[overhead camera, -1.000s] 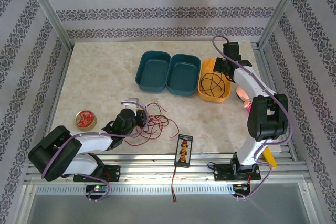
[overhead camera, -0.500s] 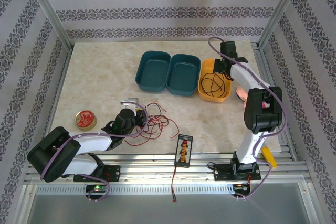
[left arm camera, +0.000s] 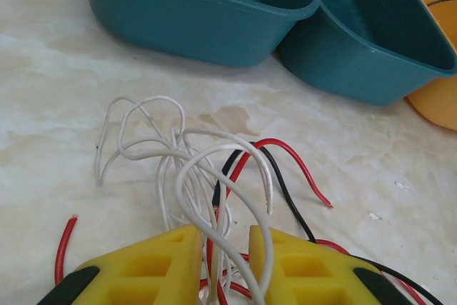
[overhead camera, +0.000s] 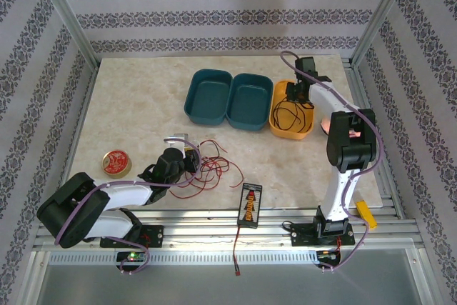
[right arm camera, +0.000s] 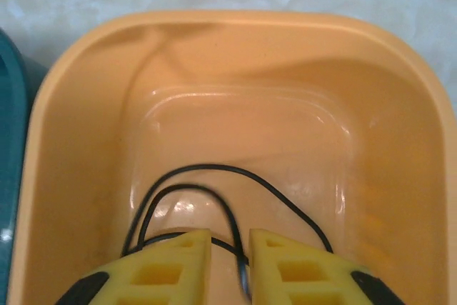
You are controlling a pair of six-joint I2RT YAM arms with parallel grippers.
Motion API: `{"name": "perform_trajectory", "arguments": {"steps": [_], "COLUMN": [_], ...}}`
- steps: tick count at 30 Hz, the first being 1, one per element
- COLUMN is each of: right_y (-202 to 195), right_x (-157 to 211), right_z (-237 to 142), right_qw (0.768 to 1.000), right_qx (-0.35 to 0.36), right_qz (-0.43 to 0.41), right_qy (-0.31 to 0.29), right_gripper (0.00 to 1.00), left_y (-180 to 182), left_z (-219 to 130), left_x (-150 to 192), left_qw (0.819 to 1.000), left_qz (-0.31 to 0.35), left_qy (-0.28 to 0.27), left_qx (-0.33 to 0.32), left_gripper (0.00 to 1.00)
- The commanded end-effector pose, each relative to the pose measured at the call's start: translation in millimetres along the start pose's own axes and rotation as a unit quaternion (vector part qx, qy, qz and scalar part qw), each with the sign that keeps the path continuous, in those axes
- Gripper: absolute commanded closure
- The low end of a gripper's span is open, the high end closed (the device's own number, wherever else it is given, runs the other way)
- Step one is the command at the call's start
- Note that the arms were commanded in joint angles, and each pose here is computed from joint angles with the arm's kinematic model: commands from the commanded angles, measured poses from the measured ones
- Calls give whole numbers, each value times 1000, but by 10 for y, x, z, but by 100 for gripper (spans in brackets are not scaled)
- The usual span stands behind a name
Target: Untangle the cables
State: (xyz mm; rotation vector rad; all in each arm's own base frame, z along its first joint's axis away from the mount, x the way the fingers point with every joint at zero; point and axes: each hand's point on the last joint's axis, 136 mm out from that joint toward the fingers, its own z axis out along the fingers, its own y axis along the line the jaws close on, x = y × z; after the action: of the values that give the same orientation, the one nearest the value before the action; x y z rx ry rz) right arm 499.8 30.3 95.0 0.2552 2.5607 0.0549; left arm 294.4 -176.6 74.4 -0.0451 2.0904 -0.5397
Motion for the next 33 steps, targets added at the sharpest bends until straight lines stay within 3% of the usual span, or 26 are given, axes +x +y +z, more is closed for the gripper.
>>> {"name": "perform_trajectory", "arguments": {"steps": [1, 6, 15, 21, 25, 29, 33], "right_y": [-40, -115, 159, 623, 1021, 1327, 1494], "right_x": [-130, -214, -183, 181, 577, 1001, 1425], "right_z": [-175, -446, -1116, -1478, -1602, -1639, -1602], "right_qw": [1000, 999, 994, 980, 975, 976, 980], "right_qx": [6, 24, -54, -158, -199, -203, -197], "right_qz": [7, 10, 31, 32, -7, -37, -27], "right_qy": [-11, -33, -89, -113, -97, -65, -5], "right_gripper": [69, 56, 55, 56, 56, 57, 59], "left_y": [61, 66, 37, 0, 12, 90, 116], "left_z": [-27, -35, -54, -78, -101, -138, -253], "left_x": [-10, -15, -63, -149, -187, -177, -175], "left_qw": [1000, 1000, 1000, 1000, 999, 997, 991], "left_qz": [-11, -10, -11, -16, -33, -59, -76], "left_qy": [-2, -4, -9, -13, -5, 44, 94], "left_qx": [-6, -6, -2, 7, 9, -25, -54], "left_gripper": [76, 76, 76, 75, 69, 62, 49]}}
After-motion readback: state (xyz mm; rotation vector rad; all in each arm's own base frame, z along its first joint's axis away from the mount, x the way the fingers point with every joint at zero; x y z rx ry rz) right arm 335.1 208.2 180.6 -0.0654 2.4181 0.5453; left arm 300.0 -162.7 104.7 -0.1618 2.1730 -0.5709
